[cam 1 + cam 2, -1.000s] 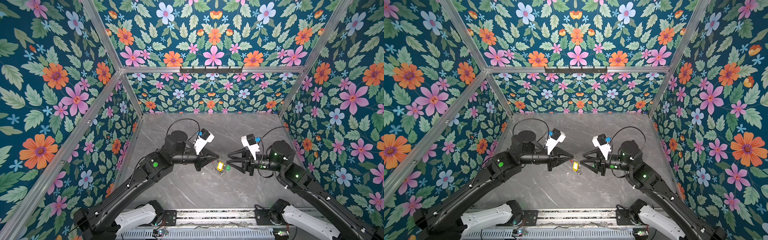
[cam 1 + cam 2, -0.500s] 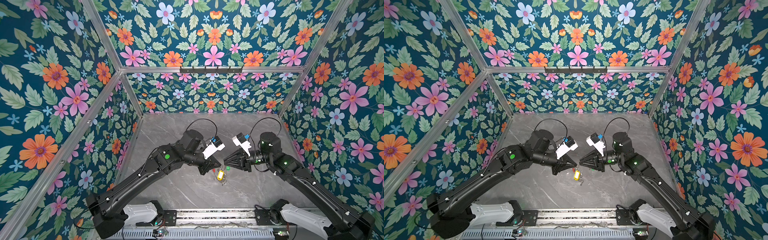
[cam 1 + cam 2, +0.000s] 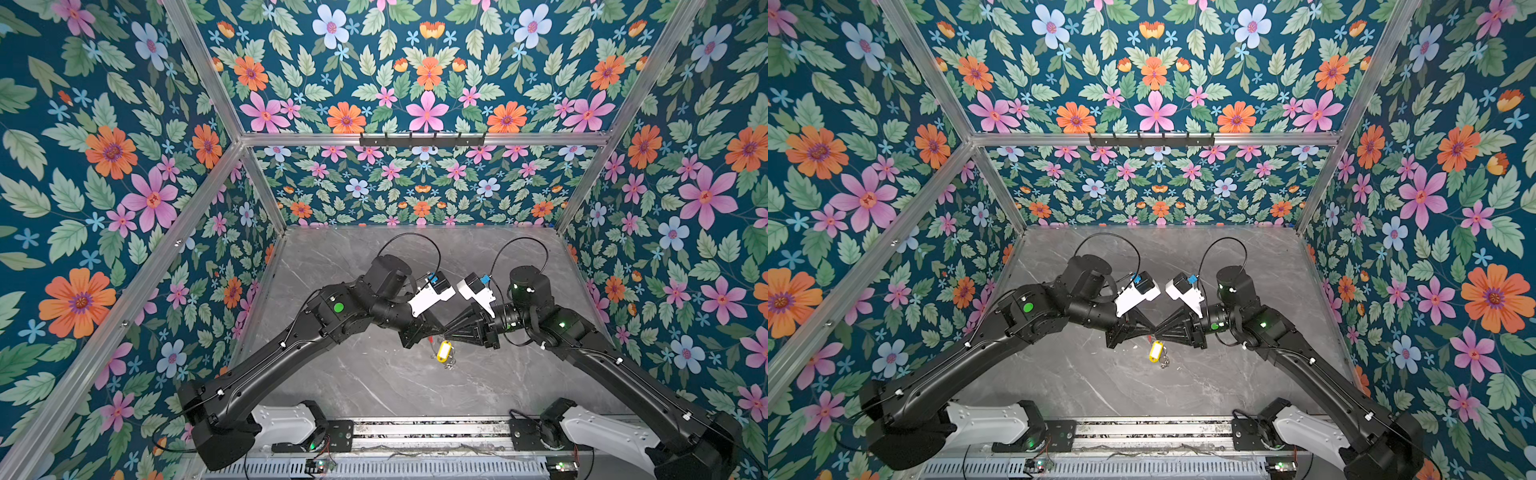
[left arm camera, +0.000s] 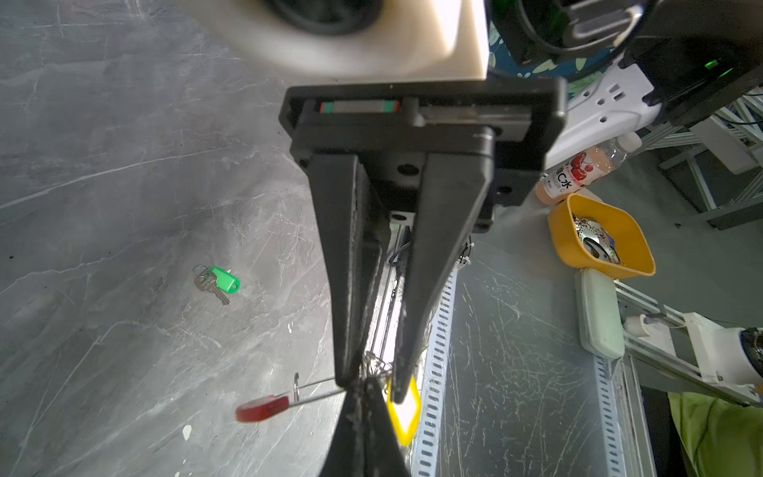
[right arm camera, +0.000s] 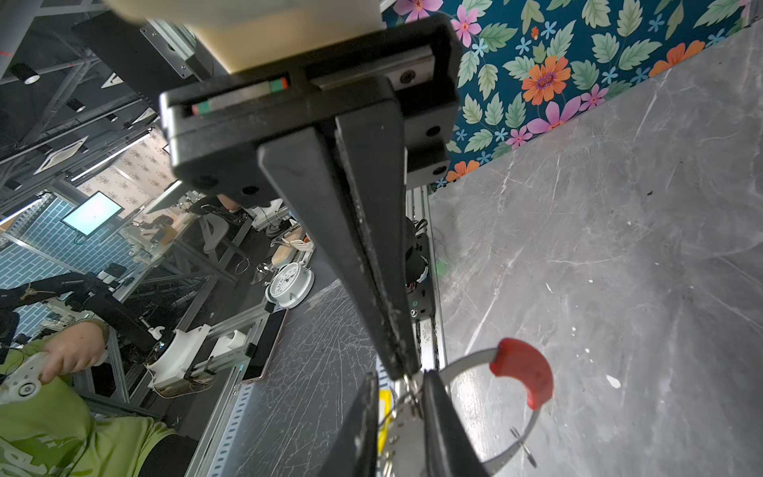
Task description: Remove the keys from the keyring
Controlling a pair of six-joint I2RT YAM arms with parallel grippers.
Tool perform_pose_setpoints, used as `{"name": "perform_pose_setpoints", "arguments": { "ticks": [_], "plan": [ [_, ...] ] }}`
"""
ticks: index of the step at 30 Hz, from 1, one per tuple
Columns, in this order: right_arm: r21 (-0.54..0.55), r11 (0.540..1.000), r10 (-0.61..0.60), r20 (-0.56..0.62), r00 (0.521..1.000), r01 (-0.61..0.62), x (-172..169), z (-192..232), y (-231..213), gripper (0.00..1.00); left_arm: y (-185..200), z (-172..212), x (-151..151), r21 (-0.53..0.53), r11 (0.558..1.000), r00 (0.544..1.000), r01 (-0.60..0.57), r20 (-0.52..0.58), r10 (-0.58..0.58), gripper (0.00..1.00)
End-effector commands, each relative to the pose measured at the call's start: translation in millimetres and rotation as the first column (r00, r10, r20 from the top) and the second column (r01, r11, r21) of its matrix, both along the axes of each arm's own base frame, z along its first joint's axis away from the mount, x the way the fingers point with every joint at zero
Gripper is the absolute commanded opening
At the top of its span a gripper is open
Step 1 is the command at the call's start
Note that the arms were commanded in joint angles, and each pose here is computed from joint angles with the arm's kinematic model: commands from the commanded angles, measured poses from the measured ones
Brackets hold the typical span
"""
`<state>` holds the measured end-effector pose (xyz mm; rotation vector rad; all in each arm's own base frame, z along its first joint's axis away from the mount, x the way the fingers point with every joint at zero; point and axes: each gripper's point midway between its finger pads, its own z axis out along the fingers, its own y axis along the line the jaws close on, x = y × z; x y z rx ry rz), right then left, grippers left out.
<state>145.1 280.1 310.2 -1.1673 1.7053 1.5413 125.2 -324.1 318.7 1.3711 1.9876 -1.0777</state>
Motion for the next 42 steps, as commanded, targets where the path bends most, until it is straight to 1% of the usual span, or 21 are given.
{"name": "perform_pose_setpoints", "arguments": {
  "ticks": [1,5,10,12,17,19,20,21,22,25,28,32,34,38,42],
  "plan": [
    [0.011,1.0,0.013,0.016,1.0,-0.013,-1,2,0,0.19,0,4,-4,-0.014,1.0,1.0,0.026,0.009,-0.026,0.0],
    [0.016,1.0,0.018,0.016,1.0,-0.018,-3,2,0,0.15,0,6,-5,-0.02,0.999,0.999,0.035,0.008,-0.035,0.0],
    [0.026,0.999,0.037,0.019,0.999,-0.038,-6,5,3,0.03,-2,8,-5,-0.031,0.999,0.999,0.033,0.01,-0.033,0.0],
    [0.03,0.999,0.043,0.018,0.999,-0.044,-6,6,4,0.0,-3,11,-3,-0.04,0.999,1.0,0.028,0.013,-0.028,0.0],
    [0.039,0.998,0.04,0.025,0.999,-0.041,-6,8,7,0.0,-4,16,-1,-0.056,0.998,1.0,0.016,0.021,-0.015,0.0],
    [0.045,0.999,0.016,0.031,0.999,-0.017,-3,9,7,0.0,-3,19,9,-0.063,0.997,0.998,-0.048,0.049,0.051,0.0],
    [0.049,0.999,0.001,0.037,0.999,-0.003,-1,9,7,0.0,-2,22,12,-0.075,0.995,0.996,-0.07,0.057,0.074,0.03],
    [0.05,0.999,-0.019,0.046,0.999,0.016,0,9,6,0.0,0,27,18,-0.096,0.989,0.99,-0.111,0.075,0.118,0.11],
    [0.054,0.998,-0.044,0.058,0.997,0.041,3,10,5,0.0,3,34,23,-0.128,0.981,0.983,-0.146,0.089,0.158,0.17],
    [0.075,0.992,-0.105,0.078,0.991,0.099,9,15,3,0.0,12,50,28,-0.232,0.949,0.962,-0.214,0.118,0.246,0.24],
    [0.103,0.984,-0.154,0.09,0.984,0.144,14,22,1,0.0,18,59,24,-0.341,0.914,0.955,-0.222,0.114,0.274,0.31],
    [0.148,0.972,-0.197,0.108,0.974,0.18,17,33,-1,0.0,24,51,21,-0.421,0.878,0.95,-0.229,0.102,0.296,0.34],
    [0.155,0.972,-0.197,0.109,0.974,0.179,16,37,-2,0.0,26,54,19,-0.48,0.848,0.947,-0.226,0.098,0.307,0.36],
    [0.177,0.964,-0.222,0.11,0.969,0.201,17,42,-4,0.0,23,50,19,-0.507,0.836,0.949,-0.209,0.102,0.299,0.37],
    [0.182,0.967,-0.198,0.103,0.975,0.177,13,44,-4,0.0,18,47,24,-0.503,0.839,0.945,-0.208,0.116,0.305,0.38]
  ]
}}
